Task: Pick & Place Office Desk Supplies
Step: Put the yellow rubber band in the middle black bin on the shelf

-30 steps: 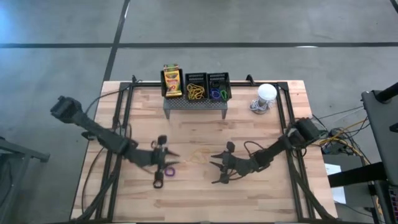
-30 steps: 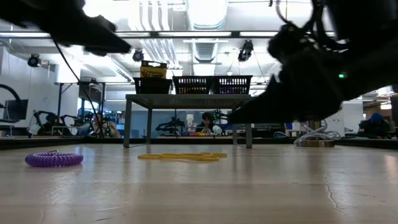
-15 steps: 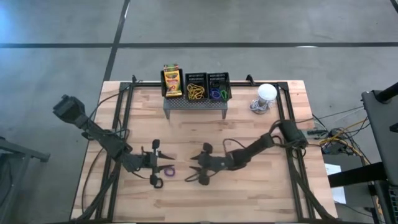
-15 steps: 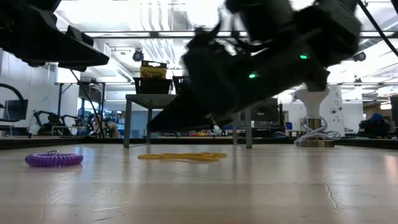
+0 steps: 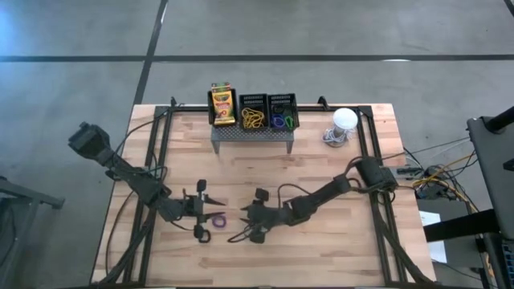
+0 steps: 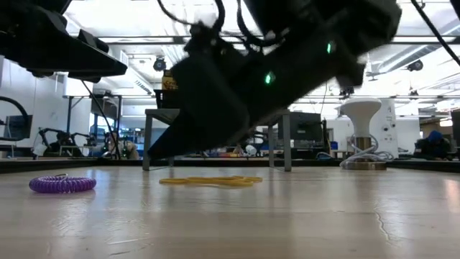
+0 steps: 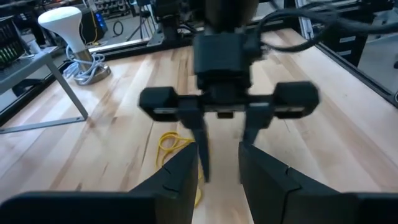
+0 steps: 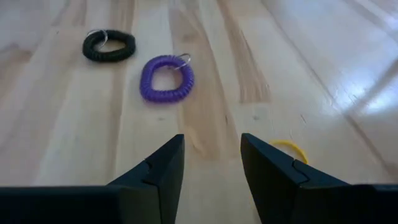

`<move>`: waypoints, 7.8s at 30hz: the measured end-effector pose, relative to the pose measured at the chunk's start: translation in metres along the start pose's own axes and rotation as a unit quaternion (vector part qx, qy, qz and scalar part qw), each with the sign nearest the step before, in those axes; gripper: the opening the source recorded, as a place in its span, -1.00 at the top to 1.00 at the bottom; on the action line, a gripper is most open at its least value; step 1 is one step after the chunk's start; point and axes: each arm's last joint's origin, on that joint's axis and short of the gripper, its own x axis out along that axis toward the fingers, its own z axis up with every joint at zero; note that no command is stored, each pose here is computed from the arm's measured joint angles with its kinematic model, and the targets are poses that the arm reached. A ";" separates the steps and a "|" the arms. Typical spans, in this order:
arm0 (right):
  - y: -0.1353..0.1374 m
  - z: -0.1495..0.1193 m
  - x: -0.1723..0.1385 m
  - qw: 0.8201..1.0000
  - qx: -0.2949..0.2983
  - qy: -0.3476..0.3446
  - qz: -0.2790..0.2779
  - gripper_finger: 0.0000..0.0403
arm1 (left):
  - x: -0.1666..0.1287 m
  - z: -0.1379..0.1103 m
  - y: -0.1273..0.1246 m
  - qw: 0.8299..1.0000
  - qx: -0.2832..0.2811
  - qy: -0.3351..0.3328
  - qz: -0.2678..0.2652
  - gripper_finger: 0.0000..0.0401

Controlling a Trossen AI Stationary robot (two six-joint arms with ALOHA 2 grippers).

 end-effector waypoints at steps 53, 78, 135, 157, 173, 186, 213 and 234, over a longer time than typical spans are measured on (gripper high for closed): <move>-0.049 0.164 -0.133 0.977 -0.065 -0.122 -0.164 0.94 | -0.002 -0.014 0.005 1.000 -0.019 0.010 0.007 0.41; -0.286 0.182 -0.077 0.965 0.055 -0.075 -0.244 0.94 | -0.002 -0.014 0.005 1.000 -0.019 0.013 0.007 0.41; -0.016 -0.064 -0.097 0.996 0.089 0.020 0.005 0.30 | 0.041 -0.009 -0.009 0.997 0.054 0.051 0.026 0.41; -0.067 -0.058 -0.053 0.995 0.066 0.051 -0.061 0.16 | 0.066 -0.025 0.002 0.994 -0.011 0.093 0.058 0.41; -0.058 -0.051 -0.069 0.995 0.048 0.078 -0.041 0.95 | 0.067 -0.020 0.000 0.996 -0.003 0.069 0.051 0.41; -0.002 -0.014 -0.110 0.990 -0.040 -0.114 -0.074 0.96 | 0.085 0.008 0.010 0.997 0.065 0.003 -0.037 0.41; 0.005 -0.003 -0.121 0.986 -0.053 -0.146 -0.068 0.96 | 0.156 0.019 0.041 0.993 0.002 0.000 -0.114 -0.08; 0.006 -0.008 -0.121 0.988 -0.054 -0.132 -0.067 0.96 | 0.154 0.025 0.041 0.996 0.000 0.009 -0.093 0.72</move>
